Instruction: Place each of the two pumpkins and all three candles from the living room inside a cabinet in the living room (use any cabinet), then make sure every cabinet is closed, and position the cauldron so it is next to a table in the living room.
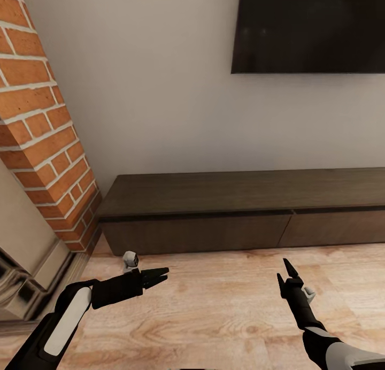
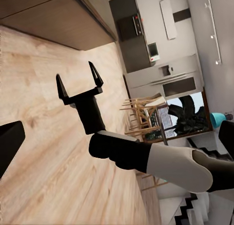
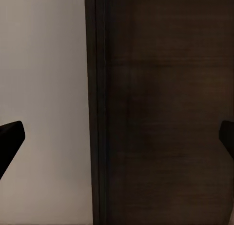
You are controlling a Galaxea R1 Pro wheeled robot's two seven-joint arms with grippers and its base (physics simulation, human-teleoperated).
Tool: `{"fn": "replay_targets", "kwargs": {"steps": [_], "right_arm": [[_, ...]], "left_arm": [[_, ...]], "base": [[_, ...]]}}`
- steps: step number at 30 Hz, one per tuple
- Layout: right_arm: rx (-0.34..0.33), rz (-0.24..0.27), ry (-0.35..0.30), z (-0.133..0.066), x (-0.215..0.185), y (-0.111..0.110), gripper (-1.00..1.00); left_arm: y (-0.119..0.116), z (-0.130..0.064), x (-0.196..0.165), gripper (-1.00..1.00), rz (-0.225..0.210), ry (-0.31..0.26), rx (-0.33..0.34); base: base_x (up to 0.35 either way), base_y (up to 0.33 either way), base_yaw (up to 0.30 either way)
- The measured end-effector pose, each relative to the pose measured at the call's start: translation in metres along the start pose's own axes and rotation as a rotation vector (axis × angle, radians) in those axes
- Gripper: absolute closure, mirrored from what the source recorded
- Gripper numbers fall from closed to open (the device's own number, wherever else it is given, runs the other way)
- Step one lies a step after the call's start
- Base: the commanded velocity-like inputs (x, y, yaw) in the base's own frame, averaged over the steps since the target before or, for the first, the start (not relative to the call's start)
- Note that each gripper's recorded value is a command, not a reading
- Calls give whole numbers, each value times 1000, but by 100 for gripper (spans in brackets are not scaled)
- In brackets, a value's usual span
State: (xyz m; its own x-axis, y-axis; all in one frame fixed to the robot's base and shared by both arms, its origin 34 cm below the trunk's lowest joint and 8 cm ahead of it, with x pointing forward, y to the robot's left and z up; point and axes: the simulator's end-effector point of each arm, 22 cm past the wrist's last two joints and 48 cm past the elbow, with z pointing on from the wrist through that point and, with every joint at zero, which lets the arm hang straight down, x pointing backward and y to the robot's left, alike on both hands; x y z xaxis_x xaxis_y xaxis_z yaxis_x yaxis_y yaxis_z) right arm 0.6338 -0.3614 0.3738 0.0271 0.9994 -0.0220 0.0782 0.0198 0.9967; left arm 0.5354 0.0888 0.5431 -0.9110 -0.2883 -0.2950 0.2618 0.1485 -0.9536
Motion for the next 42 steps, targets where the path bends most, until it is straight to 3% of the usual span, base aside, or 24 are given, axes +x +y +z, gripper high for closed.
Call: {"fn": "replay_targets", "kwargs": {"steps": [27, 42], "right_arm": [[0, 2, 1, 0, 0, 0, -100], [0, 1, 0, 0, 0, 0, -100]], "left_arm": [[0, 0, 0, -100, 0, 0, 0], [0, 0, 0, -100, 0, 0, 0]], "base": [[285, 0, 0], [110, 4, 0]]}}
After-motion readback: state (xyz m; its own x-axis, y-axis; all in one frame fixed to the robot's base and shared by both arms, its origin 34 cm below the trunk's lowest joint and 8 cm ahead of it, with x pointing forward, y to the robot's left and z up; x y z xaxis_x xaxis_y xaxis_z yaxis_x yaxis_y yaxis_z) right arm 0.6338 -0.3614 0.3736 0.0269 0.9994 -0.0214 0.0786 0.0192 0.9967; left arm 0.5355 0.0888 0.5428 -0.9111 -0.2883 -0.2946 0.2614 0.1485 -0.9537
